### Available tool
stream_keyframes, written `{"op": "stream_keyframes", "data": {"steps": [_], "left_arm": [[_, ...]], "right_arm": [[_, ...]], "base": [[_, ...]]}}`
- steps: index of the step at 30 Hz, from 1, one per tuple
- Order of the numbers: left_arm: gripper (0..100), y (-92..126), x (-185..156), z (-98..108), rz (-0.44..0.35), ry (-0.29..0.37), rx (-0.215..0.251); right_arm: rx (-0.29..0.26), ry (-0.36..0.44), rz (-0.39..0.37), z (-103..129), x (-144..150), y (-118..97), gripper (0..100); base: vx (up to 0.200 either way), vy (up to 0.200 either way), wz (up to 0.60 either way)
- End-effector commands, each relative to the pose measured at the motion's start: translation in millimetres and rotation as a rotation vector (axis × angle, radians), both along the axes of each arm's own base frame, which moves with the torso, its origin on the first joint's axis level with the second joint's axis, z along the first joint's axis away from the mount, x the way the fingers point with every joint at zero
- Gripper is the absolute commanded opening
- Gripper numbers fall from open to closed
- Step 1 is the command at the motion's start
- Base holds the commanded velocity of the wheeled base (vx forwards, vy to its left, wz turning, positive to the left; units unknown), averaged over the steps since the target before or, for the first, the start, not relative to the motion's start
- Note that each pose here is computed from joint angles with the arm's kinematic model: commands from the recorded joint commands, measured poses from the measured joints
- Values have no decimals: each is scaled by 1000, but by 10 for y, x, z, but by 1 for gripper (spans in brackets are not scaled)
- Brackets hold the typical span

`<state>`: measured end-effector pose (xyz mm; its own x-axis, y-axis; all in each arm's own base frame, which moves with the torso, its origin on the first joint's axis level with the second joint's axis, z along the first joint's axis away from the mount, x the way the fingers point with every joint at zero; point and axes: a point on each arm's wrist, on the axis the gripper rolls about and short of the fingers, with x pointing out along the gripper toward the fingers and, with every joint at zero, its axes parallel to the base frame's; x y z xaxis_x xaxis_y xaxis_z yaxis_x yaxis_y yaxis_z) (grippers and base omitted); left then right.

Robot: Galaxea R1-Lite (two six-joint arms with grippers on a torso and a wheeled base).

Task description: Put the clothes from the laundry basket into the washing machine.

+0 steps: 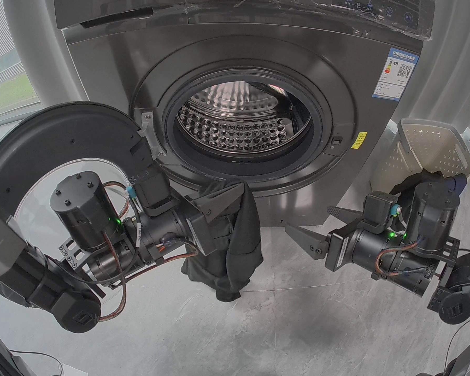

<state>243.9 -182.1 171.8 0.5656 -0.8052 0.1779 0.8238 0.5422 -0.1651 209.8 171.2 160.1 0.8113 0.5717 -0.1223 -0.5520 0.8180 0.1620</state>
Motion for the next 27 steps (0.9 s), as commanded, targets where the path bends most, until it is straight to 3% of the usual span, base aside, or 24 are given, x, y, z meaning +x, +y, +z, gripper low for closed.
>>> {"op": "stream_keyframes", "data": {"steps": [1, 10, 27], "left_arm": [[0, 10, 17, 1, 18, 1, -4], [0, -7, 50, 6, 42, 0, -11], [0, -102, 196, -27, 112, 2, -25]], "right_arm": [[-41, 21, 11, -167, 36, 56, 100], [-24, -56, 37, -275, 144, 235, 100], [36, -126, 104, -316, 285, 635, 100]], "base": [[0, 0, 0], [0, 0, 0], [0, 0, 0]]}}
